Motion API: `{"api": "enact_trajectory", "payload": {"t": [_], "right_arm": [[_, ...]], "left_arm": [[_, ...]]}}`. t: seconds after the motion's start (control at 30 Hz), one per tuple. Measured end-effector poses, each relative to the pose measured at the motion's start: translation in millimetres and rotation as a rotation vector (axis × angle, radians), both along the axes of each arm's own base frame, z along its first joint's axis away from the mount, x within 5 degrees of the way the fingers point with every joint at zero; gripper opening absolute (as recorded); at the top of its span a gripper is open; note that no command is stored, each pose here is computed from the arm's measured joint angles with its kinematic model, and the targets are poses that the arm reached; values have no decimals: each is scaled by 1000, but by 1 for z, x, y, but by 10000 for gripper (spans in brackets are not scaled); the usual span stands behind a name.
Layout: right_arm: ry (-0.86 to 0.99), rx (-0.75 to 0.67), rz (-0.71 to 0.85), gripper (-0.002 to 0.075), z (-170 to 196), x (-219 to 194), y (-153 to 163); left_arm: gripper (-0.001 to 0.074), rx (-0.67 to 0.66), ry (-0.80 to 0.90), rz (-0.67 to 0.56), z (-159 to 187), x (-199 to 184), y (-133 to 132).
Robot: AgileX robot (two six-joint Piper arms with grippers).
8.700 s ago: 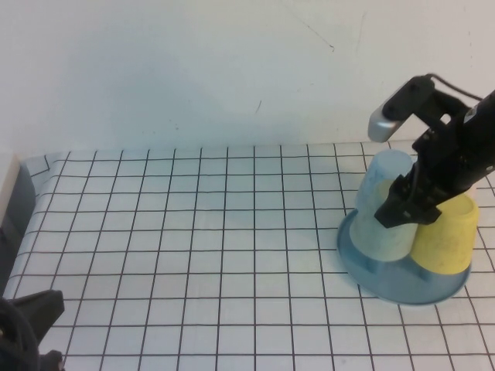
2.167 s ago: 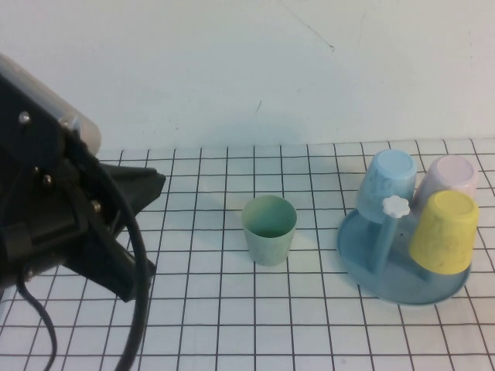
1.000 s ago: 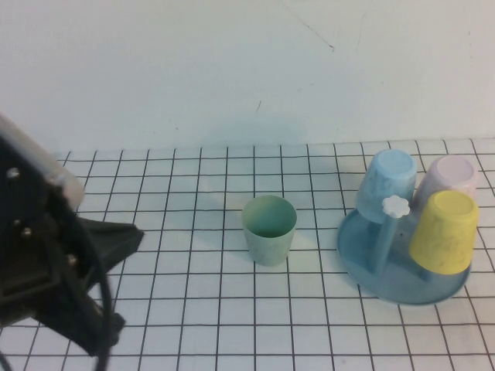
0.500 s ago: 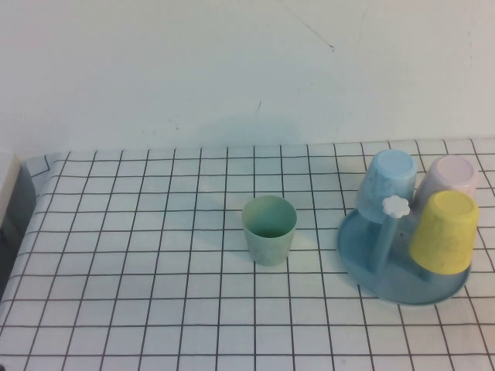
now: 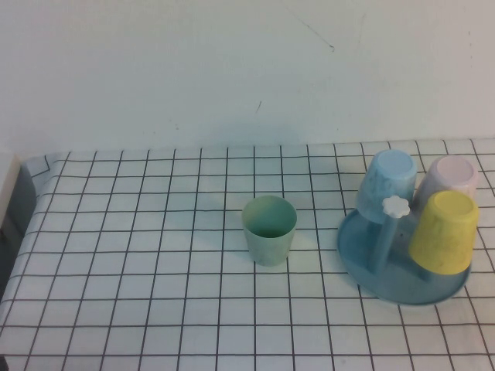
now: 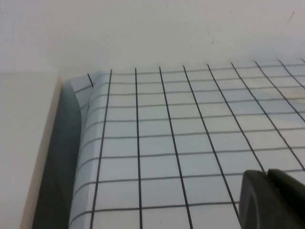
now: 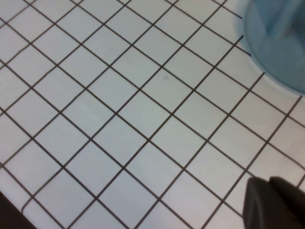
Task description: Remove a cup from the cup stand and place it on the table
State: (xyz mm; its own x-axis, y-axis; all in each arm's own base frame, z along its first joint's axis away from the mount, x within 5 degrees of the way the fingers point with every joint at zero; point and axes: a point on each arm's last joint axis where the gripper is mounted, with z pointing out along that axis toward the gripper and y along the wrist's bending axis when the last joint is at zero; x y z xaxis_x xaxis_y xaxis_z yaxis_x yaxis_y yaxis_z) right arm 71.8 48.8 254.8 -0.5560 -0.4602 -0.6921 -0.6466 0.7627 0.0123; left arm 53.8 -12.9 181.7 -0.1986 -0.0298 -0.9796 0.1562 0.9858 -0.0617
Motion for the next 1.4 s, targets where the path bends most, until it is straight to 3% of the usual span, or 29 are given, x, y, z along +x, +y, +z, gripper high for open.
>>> {"api": "enact_trajectory", "payload": {"t": [0.23, 0.5, 0.87, 1.1, 1.4], "right_arm": [[1, 2, 0, 0, 0, 0, 0], [3, 2, 1, -1, 0, 0, 0], [4, 4, 1, -1, 0, 0, 0], [5, 3, 2, -1, 0, 0, 0], [5, 3, 2, -1, 0, 0, 0]], "left_arm": [[-2, 3, 52, -17, -5, -1, -1], [-2, -41, 78, 101, -6, -1, 6], [-2, -37, 79, 108, -6, -1, 7], [-2, -183, 41, 144, -2, 0, 8], [-2, -158, 61, 129, -4, 0, 7]]}}
